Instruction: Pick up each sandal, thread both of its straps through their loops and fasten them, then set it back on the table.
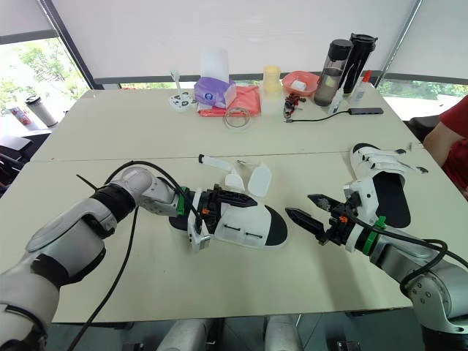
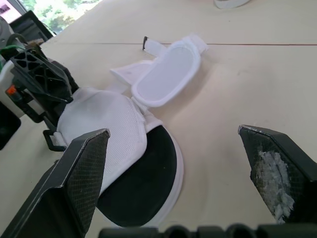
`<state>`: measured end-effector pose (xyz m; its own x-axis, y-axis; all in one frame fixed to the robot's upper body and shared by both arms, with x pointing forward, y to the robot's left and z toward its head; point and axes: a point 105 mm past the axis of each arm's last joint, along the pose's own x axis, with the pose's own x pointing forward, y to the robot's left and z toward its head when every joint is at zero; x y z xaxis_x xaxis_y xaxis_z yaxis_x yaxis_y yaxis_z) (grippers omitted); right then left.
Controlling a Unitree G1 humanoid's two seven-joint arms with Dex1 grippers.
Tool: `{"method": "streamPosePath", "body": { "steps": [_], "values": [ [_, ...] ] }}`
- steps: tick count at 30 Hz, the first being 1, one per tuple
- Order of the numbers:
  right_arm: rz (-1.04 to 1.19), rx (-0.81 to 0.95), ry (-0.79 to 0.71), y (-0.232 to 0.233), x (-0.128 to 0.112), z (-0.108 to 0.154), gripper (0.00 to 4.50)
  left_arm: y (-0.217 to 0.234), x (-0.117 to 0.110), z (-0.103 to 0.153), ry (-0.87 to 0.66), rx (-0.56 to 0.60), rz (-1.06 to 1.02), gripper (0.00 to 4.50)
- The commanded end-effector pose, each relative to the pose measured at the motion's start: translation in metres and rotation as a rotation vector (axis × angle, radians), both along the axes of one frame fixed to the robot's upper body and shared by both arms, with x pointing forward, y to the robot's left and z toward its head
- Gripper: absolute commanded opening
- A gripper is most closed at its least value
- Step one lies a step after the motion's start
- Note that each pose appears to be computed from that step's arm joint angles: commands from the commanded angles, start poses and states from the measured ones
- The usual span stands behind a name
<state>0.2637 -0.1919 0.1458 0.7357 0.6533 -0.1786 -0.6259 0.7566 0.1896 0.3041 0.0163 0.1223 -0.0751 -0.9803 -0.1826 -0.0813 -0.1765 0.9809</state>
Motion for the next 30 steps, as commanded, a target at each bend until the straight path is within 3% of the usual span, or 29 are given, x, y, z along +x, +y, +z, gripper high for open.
{"method": "streamPosePath", "body": {
  "steps": [1,14,19,24,28,30],
  "values": [
    [0.006,-0.027,-0.054,0.0,0.002,0.009,4.5,-0.008,-0.003,0.017,0.014,-0.063,-0.008,4.46],
    [0.008,-0.1,-0.087,-0.004,0.003,0.01,4.5,-0.021,-0.016,0.023,0.172,-0.093,0.003,4.46],
    [0.072,-0.179,-0.095,-0.003,-0.001,0.008,4.5,-0.012,-0.004,0.018,0.187,-0.05,0.085,4.46],
    [0.172,-0.263,-0.1,-0.003,-0.009,0.003,2.26,0.013,0.022,0.024,0.235,-0.059,0.247,4.5],
    [0.254,-0.309,-0.091,0.002,-0.016,-0.001,0.04,0.043,0.034,0.026,0.31,-0.063,0.368,4.5],
    [0.306,-0.33,-0.069,0.007,-0.02,-0.007,0.04,0.061,0.038,0.027,0.373,-0.081,0.432,4.5]
  ]
}}
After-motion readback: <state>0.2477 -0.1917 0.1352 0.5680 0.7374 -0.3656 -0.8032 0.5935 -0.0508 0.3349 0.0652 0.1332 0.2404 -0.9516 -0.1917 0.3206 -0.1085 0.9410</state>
